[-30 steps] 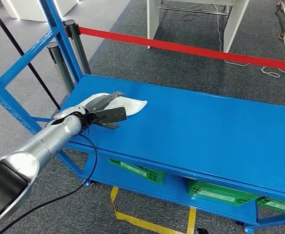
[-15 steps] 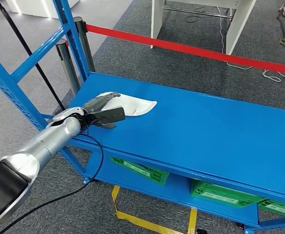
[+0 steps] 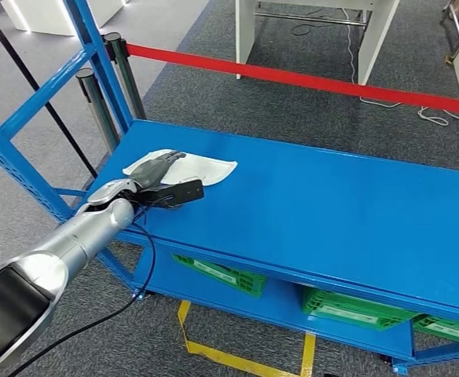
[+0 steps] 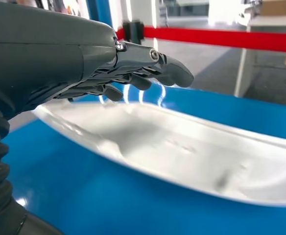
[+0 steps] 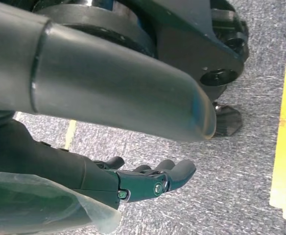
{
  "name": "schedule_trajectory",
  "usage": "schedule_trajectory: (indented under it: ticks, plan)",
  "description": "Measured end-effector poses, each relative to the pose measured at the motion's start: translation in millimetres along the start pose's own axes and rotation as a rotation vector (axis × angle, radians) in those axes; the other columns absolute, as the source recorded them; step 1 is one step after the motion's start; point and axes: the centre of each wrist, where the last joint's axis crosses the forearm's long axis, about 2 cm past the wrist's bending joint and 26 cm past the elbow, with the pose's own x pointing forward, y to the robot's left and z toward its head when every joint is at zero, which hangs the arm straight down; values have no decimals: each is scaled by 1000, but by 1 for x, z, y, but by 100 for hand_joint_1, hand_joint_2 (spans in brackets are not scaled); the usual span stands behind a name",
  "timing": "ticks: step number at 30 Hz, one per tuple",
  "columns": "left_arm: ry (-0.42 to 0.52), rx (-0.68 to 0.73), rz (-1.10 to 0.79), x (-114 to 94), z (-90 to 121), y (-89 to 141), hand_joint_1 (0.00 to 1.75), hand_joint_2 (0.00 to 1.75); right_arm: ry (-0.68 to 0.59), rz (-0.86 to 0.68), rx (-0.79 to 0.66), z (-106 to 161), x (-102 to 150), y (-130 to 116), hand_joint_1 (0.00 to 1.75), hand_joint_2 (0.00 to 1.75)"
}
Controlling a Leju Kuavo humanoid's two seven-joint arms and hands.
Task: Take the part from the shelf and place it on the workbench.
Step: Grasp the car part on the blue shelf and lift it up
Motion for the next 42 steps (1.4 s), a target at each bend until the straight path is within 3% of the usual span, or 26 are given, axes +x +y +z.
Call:
schedule_trajectory:
  ticks: [12, 30, 34, 42]
  plan:
    - [-17, -30, -91, 15, -5, -5, 0, 175, -1, -12, 2, 0, -1, 0, 0, 0]
    - [65, 3, -116, 7, 0, -15, 0, 175, -2, -47, -15, 0, -3, -1, 0, 0]
    - [65, 1, -124, 5, 0, -14, 173, 175, 4, -48, -15, 0, -3, -1, 0, 0]
    - [55, -78, -118, 3, 1, -19, 175, 175, 6, -46, -19, 0, -5, -1, 0, 0]
